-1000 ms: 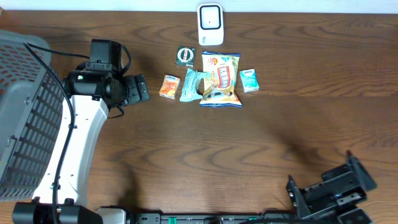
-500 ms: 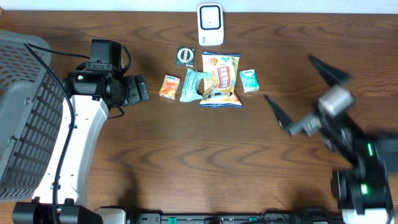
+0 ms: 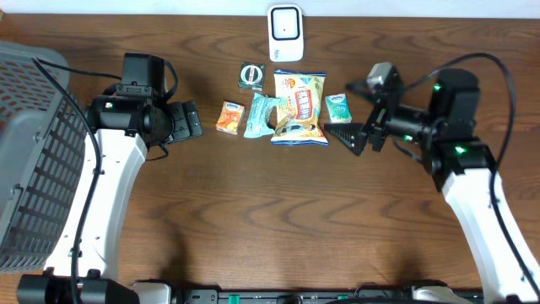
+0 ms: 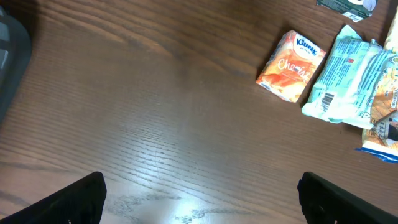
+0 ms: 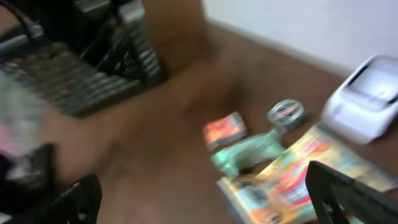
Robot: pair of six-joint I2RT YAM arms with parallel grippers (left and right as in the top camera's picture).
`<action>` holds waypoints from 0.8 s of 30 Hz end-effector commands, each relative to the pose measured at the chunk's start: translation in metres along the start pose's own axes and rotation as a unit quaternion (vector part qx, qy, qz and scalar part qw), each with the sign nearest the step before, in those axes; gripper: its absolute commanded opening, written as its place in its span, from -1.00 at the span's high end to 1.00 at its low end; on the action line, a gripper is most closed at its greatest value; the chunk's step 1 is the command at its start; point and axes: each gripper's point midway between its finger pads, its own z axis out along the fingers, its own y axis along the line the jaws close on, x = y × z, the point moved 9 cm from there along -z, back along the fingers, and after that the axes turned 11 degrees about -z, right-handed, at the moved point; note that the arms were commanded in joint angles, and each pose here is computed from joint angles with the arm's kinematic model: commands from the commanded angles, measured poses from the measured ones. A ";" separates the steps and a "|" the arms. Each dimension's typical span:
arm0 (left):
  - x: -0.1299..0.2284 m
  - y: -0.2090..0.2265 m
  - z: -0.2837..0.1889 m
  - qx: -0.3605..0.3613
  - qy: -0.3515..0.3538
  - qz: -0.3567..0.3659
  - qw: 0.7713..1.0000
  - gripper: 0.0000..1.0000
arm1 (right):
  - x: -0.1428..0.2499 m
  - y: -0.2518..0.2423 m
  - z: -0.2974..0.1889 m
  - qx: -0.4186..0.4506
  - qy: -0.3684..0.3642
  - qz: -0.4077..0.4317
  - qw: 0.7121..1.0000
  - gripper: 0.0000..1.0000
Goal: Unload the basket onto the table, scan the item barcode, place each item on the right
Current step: 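Hold the left gripper still and raise the right gripper toward the items, then lower the right gripper and grasp the green Kleenex tissue pack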
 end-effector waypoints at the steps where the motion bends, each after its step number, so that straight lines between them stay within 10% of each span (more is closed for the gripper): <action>1: -0.001 0.001 0.000 -0.006 -0.002 0.002 1.000 -0.95 | 0.011 -0.002 0.008 -0.058 -0.003 0.057 0.997 -0.98; 6: -0.001 0.001 0.000 -0.006 -0.002 0.002 1.000 -0.96 | 0.024 -0.017 0.019 -0.054 0.003 0.082 0.995 -0.99; 12: -0.001 0.001 0.000 -0.006 -0.002 0.002 1.000 -0.96 | 0.042 -0.044 0.031 0.119 0.057 0.302 0.944 -0.98; 24: -0.001 0.001 0.001 -0.006 -0.002 0.002 1.000 -0.96 | -0.007 -0.036 0.068 0.240 0.060 0.249 0.936 -0.99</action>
